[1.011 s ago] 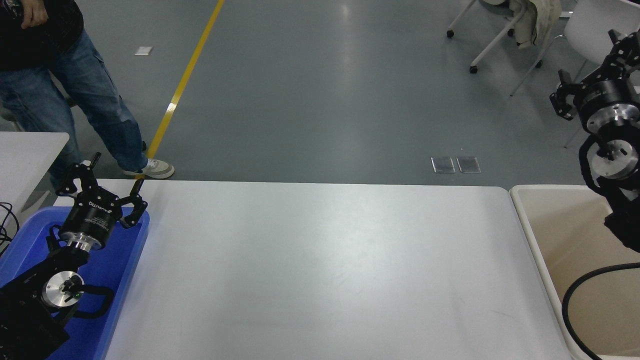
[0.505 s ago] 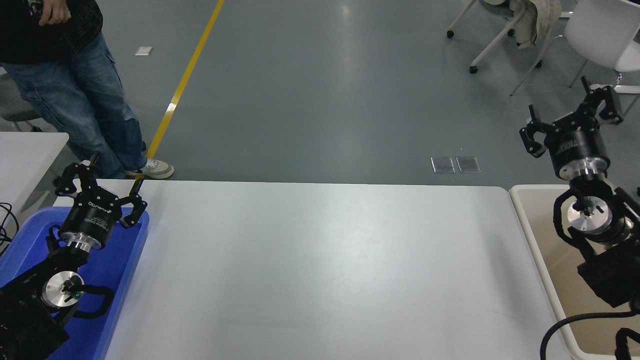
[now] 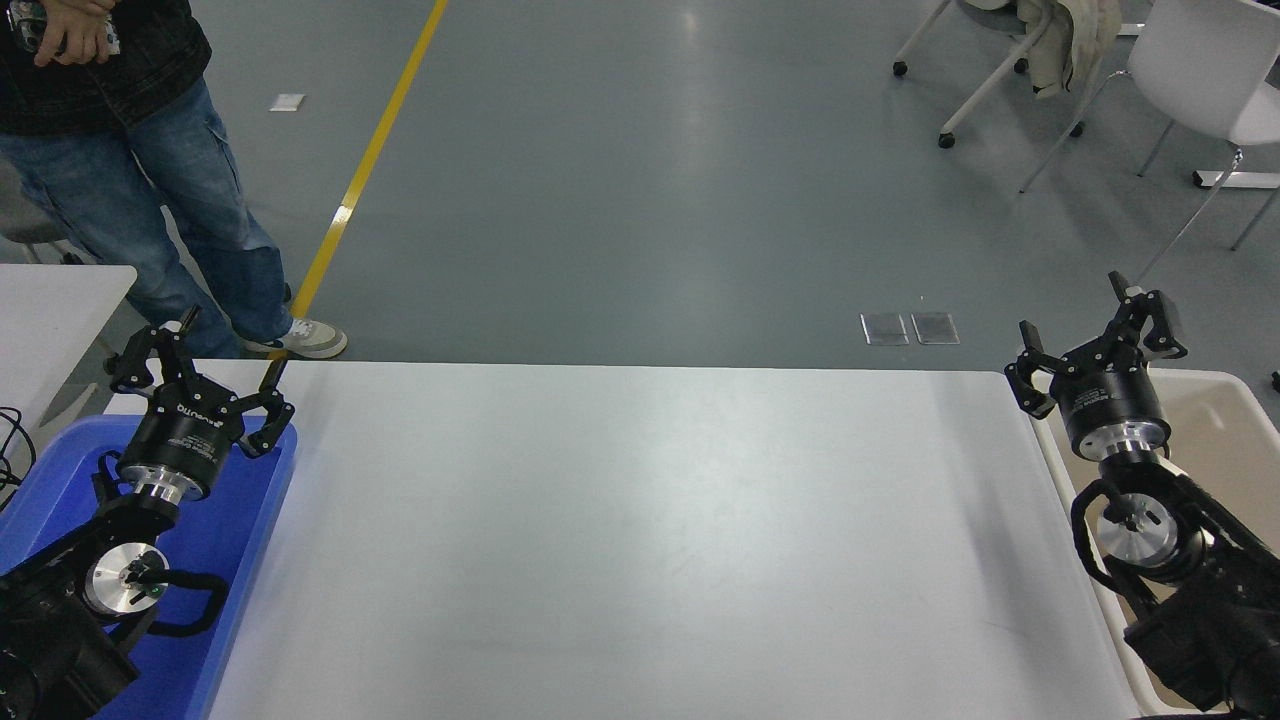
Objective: Clean the table surface
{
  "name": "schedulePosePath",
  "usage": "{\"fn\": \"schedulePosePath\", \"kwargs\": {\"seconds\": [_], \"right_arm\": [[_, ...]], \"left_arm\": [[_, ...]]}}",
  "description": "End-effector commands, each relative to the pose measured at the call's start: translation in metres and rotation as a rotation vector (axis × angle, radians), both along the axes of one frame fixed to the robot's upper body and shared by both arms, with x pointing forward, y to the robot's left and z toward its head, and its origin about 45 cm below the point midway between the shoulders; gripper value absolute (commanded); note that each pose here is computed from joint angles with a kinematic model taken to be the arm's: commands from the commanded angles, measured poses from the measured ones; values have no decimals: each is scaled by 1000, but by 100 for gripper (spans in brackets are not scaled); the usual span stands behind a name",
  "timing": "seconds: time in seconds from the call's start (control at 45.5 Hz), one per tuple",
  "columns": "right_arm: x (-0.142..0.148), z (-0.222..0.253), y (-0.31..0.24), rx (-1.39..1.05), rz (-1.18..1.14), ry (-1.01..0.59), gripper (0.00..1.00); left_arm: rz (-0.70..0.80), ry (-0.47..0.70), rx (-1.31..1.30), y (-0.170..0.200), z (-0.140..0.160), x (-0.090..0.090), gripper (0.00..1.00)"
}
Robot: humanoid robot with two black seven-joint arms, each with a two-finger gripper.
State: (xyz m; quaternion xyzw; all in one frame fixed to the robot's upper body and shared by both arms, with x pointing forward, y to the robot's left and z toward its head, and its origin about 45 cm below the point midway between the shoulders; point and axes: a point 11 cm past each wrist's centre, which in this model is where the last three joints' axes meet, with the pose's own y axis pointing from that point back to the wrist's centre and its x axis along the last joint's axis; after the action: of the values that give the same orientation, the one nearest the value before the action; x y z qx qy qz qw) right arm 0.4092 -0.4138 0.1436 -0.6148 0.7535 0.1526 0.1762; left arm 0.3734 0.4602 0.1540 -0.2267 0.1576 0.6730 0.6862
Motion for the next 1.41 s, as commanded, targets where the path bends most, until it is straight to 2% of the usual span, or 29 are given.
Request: {"fn": "schedulePosePath", "kwargs": {"seconds": [0.0, 0.418, 1.385], "right_arm": [[0, -7, -11, -86, -31, 32, 99], [37, 45, 1, -134, 20, -77, 99], [45, 56, 2, -130, 4, -93, 99]], "left_arm": [[0, 0, 1, 0, 0, 0, 100], [0, 0, 1, 0, 0, 0, 100], [0, 0, 1, 0, 0, 0, 100]]}}
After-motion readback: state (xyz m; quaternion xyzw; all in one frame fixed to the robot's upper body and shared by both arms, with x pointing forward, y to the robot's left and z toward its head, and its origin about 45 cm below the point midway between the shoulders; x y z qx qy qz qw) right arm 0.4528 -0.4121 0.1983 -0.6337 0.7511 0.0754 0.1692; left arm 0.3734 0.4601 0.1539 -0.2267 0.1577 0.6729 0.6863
